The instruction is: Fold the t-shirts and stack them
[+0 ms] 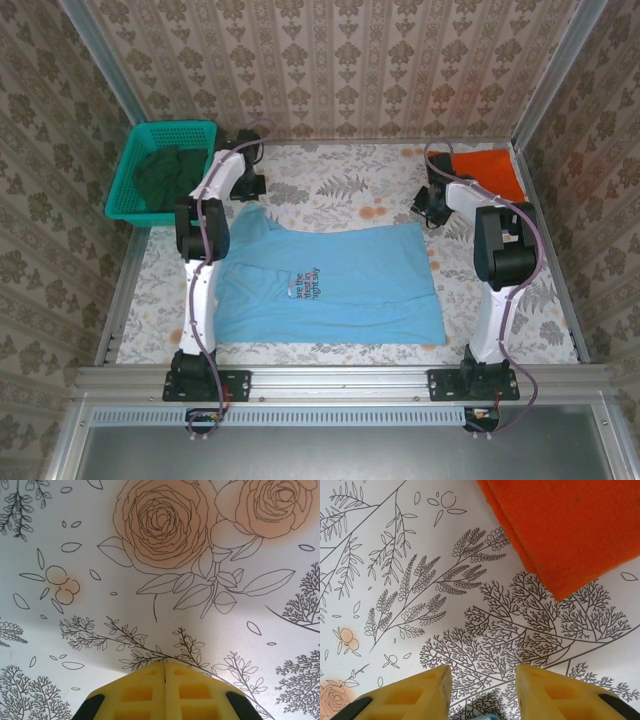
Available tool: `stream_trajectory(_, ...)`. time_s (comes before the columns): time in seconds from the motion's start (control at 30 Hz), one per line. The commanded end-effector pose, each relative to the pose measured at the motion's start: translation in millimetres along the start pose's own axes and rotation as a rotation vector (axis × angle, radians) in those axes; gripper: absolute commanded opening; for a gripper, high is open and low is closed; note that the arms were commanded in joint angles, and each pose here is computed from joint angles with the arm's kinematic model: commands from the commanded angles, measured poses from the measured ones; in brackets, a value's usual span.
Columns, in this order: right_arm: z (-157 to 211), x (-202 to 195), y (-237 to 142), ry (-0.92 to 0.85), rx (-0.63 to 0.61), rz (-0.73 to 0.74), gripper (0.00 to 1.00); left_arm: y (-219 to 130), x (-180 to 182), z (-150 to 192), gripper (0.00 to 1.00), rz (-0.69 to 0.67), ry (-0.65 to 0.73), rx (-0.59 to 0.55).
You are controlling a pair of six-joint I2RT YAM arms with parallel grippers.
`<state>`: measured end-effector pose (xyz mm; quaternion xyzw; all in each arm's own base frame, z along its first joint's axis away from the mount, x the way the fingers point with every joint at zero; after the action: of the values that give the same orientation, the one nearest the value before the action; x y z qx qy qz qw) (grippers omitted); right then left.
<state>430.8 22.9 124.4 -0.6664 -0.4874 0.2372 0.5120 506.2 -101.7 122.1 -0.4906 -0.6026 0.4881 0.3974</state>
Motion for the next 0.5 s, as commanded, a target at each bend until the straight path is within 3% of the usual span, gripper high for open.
stream_trajectory(0.0, -1, 1, 5, -0.04, 0.009, 0.043, 0.4, 7, -20, 28, 0.0, 0.051, 0.058, 0.116)
stream_trajectory(0.47, 18, 4, 12, -0.073, 0.057, 0.034, 0.33, -40, -17, 27, 0.0, 0.097, 0.053, -0.135)
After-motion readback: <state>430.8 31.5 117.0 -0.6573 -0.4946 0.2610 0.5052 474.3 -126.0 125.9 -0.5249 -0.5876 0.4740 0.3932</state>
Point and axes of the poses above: each hand's point on the last joint's axis, 136 mm out from that joint toward the fingers, its own y axis out along the fingers, its own x axis along the line the jaws close on, z = x × y, the point moved 10 cm from there along -y, back along the fingers, and after that the axes turned 8 degrees about -y, right-handed, at the moved point
